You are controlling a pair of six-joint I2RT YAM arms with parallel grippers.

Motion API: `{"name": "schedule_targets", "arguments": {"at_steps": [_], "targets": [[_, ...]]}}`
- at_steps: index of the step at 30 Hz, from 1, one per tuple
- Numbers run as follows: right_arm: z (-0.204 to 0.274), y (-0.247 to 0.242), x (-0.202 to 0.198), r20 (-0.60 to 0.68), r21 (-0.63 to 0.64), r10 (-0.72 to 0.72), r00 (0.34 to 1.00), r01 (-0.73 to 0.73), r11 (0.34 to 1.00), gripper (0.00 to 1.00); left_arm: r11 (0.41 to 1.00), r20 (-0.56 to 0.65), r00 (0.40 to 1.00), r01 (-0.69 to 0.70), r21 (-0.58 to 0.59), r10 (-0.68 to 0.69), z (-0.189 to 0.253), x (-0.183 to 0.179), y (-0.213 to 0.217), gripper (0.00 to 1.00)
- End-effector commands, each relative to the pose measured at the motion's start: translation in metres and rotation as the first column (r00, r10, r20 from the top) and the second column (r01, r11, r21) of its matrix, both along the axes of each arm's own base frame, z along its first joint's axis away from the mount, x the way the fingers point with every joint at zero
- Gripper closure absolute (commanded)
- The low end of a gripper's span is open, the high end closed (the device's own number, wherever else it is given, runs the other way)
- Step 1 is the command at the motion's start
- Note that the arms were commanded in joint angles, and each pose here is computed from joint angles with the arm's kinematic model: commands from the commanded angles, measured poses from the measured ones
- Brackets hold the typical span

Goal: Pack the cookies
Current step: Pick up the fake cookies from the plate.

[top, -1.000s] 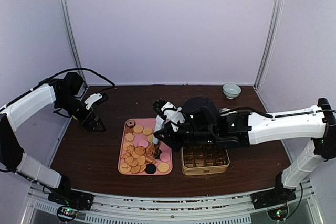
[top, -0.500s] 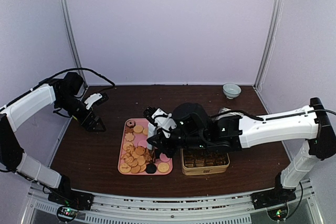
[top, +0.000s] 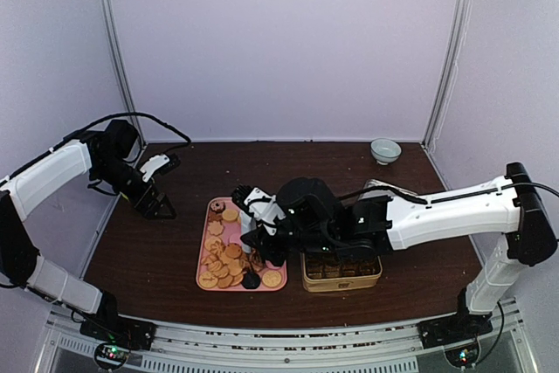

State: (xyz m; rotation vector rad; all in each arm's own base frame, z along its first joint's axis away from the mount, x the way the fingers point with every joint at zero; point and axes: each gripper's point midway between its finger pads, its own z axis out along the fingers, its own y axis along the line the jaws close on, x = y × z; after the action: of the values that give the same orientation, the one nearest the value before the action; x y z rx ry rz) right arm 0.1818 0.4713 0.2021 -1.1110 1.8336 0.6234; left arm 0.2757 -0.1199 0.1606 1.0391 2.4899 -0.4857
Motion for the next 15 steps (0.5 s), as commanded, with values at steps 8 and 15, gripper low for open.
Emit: {"name": "schedule_targets", "arguments": {"at_steps": [8,15], "targets": [[-0.006,0.012,-0.001,0.008,-0.013,0.02,1.0,-0.019,1.0,0.68,1.0,0.03,1.0,0.009,-0.019,-0.009,0.014,-0.002,0.0,0.02],[-0.006,0.003,0.006,0.049,-0.031,-0.017,0.999,0.019,0.999,0.65,1.0,0.028,1.0,0.01,-0.026,-0.009,0.014,-0.002,-0.002,0.02]]}}
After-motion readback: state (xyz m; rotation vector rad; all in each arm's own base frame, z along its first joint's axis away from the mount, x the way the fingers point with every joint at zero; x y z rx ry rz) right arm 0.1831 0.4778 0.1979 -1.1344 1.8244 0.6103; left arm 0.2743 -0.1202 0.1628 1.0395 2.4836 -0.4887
